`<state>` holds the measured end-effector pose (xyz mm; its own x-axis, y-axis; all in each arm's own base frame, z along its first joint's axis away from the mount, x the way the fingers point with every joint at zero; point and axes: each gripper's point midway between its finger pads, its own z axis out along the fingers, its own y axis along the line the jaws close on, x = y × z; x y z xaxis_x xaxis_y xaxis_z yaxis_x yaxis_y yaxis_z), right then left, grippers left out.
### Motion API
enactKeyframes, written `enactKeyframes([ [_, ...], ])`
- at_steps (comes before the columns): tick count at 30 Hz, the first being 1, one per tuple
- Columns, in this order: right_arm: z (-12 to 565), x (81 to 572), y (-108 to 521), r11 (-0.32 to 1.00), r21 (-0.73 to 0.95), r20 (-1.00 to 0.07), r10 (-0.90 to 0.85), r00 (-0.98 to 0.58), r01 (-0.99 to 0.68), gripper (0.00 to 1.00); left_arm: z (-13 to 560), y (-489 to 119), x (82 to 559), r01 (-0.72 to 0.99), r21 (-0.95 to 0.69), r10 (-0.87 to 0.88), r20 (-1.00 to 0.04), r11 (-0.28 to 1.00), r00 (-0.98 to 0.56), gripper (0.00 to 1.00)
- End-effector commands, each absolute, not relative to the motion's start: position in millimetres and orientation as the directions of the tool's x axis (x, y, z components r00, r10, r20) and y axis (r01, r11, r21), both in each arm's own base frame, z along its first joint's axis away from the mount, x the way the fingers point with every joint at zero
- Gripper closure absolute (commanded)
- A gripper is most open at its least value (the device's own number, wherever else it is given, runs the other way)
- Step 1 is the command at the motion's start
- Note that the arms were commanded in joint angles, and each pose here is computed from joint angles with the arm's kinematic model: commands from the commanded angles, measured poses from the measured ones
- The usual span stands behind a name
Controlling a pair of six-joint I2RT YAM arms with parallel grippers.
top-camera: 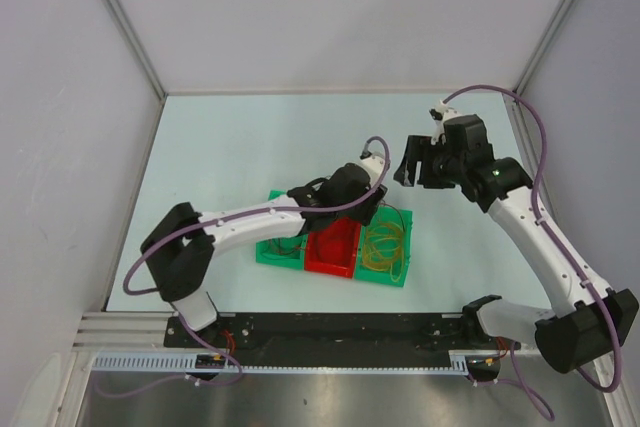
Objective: Untangle the cables
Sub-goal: Place the cable in the bin.
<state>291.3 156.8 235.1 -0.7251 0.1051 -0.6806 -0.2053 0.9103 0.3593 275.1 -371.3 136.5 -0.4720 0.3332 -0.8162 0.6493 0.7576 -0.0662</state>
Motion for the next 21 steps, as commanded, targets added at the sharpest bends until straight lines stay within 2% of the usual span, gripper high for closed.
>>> enactKeyframes([
  [1, 252, 286, 145, 0.923, 0.328, -0.719, 0.106, -0.687, -0.201, 0.25, 163, -397, 297, 0.685, -0.042, 0.312, -0.869, 0.727, -0.384, 0.42],
  [11, 248, 287, 144, 0.927, 0.32, -0.712, 0.098, -0.695, -0.197, 0.25, 145, -394, 308, 0.677, -0.015, 0.345, -0.852, 0.736, -0.393, 0.55],
  [21, 244, 291, 145, 0.929, 0.317, -0.708, 0.096, -0.699, -0.193, 0.25, 125, -392, 309, 0.681, 0.001, 0.378, -0.833, 0.732, -0.405, 0.56],
])
